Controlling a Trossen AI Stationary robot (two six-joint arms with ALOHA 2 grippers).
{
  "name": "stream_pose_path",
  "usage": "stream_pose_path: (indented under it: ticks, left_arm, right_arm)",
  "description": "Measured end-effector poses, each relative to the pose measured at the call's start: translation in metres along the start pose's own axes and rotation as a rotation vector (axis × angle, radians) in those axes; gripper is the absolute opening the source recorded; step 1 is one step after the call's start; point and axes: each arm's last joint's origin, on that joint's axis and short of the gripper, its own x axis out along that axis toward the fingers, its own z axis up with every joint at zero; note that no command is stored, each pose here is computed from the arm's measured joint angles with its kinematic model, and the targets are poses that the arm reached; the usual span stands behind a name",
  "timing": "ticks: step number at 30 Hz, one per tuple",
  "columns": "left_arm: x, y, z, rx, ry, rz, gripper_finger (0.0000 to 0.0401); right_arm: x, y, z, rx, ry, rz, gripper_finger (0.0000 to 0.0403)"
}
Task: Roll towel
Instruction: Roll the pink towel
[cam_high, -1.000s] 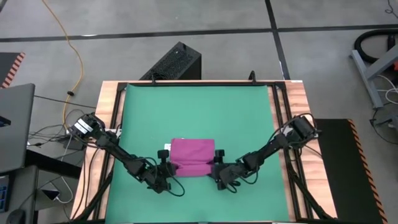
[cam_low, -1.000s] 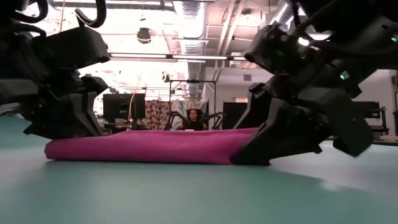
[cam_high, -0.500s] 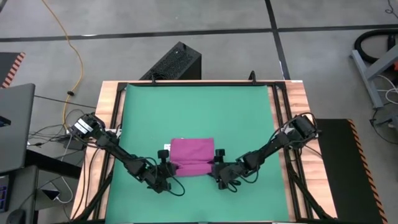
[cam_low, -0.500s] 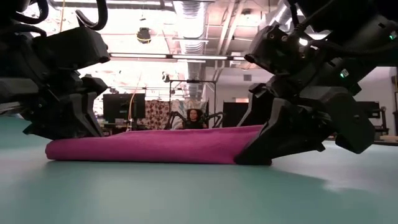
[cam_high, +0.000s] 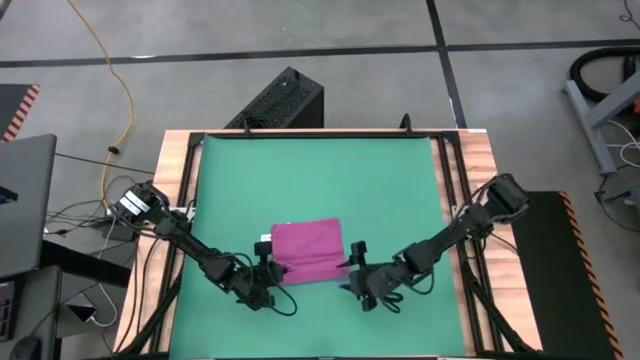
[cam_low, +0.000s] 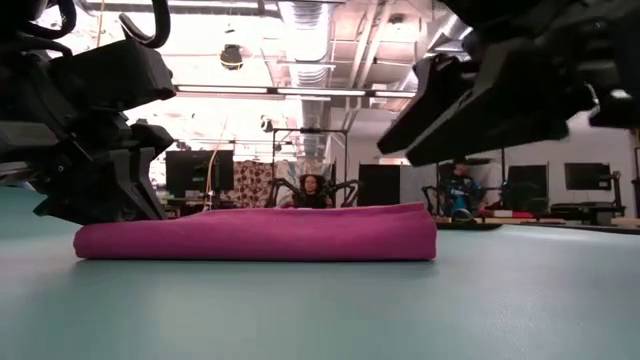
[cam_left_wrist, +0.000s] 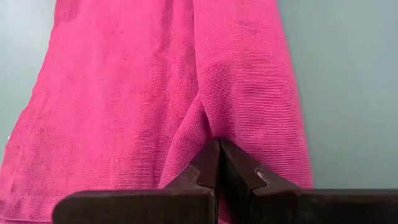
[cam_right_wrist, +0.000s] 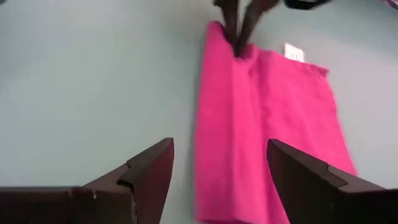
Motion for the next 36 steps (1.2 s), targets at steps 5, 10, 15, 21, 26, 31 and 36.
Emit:
stream_pose_path:
  ticks: [5, 10, 15, 21, 26, 31, 36]
  left_arm:
    - [0.0, 0.0, -0.001, -0.004, 0.004, 0.002, 0.0]
    - [0.0, 0.0, -0.001, -0.007, 0.008, 0.0, 0.0]
    - [0.0, 0.0, -0.002, -0.003, 0.016, 0.0, 0.0]
    - [0.0, 0.0, -0.002, -0.004, 0.018, -0.001, 0.0]
    - [0.0, 0.0, -0.002, -0.005, 0.023, -0.008, 0.0]
    - [0.0, 0.0, -0.002, -0.004, 0.024, -0.01, 0.0]
    - [0.0, 0.0, -0.002, -0.006, 0.033, -0.03, 0.0]
  right_arm:
    - [0.022, 0.002, -0.015, -0.031, 0.033, -0.011, 0.0281]
    - [0.043, 0.0, -0.034, -0.005, 0.097, -0.025, 0.0281]
    - [0.058, 0.004, -0.05, 0.035, 0.146, -0.01, 0.0281]
    - [0.066, 0.009, -0.064, 0.055, 0.198, -0.024, 0.0281]
    - [0.068, 0.007, -0.069, 0.114, 0.23, -0.043, 0.0281]
    - [0.068, 0.006, -0.07, 0.139, 0.239, -0.061, 0.0274]
    - [0.068, 0.005, -0.072, 0.192, 0.253, -0.093, 0.0216]
